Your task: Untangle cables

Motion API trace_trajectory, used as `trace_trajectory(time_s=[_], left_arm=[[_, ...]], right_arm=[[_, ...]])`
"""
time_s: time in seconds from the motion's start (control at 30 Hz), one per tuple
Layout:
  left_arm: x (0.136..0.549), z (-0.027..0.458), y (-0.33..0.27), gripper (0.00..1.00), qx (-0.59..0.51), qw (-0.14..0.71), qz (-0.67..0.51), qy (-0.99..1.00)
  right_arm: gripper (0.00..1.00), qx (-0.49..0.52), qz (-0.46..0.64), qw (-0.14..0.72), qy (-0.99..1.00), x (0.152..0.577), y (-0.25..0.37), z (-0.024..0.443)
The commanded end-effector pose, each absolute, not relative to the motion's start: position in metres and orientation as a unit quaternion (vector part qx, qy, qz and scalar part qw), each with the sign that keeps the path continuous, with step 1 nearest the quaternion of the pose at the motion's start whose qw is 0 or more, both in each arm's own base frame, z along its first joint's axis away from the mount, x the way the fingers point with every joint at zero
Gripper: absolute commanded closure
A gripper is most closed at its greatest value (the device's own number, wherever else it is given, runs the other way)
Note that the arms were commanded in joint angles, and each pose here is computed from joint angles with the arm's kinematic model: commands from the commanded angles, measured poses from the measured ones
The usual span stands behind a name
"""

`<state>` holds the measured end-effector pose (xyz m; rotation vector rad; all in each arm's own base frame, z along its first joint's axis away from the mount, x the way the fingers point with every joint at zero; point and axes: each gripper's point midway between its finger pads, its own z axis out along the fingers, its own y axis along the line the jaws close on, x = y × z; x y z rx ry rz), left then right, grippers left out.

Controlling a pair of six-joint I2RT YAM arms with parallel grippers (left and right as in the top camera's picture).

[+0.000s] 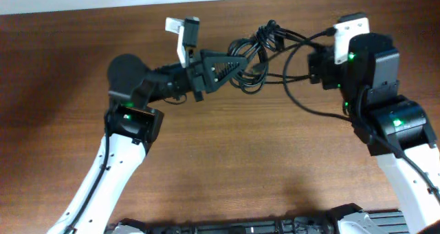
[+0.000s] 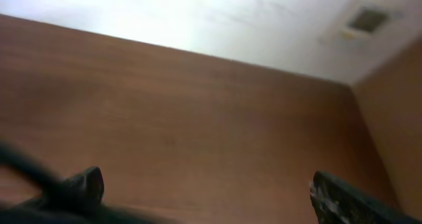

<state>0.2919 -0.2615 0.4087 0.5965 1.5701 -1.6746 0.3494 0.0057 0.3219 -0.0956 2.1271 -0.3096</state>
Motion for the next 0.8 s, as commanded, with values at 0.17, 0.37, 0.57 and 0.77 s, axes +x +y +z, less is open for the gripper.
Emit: trace_trajectory(time_s=[0.17, 0.37, 0.57, 0.77], left_arm=[[0.297, 0.428, -0.232, 1.0, 0.224, 0.394, -0.654, 0.605], [0.305, 0.428, -0.221, 1.0, 0.214, 0.406, -0.647, 0.609], [0.301, 0.426, -0.222, 1.0, 0.236, 0.414, -0.639, 0.604], [0.281, 0.419, -0.226, 1.0, 0.33, 0.422, -0.616, 0.578]], right_arm=[[0.01, 0.032, -0.163, 0.442, 0.882, 0.336, -0.037, 0.315], [0.01, 0.005, -0.112, 0.439, 0.891, 0.338, -0.018, 0.309], [0.01, -0.051, -0.013, 0.445, 0.894, 0.337, 0.021, 0.308], [0.01, -0.161, 0.066, 0.471, 0.865, 0.32, 0.061, 0.328]])
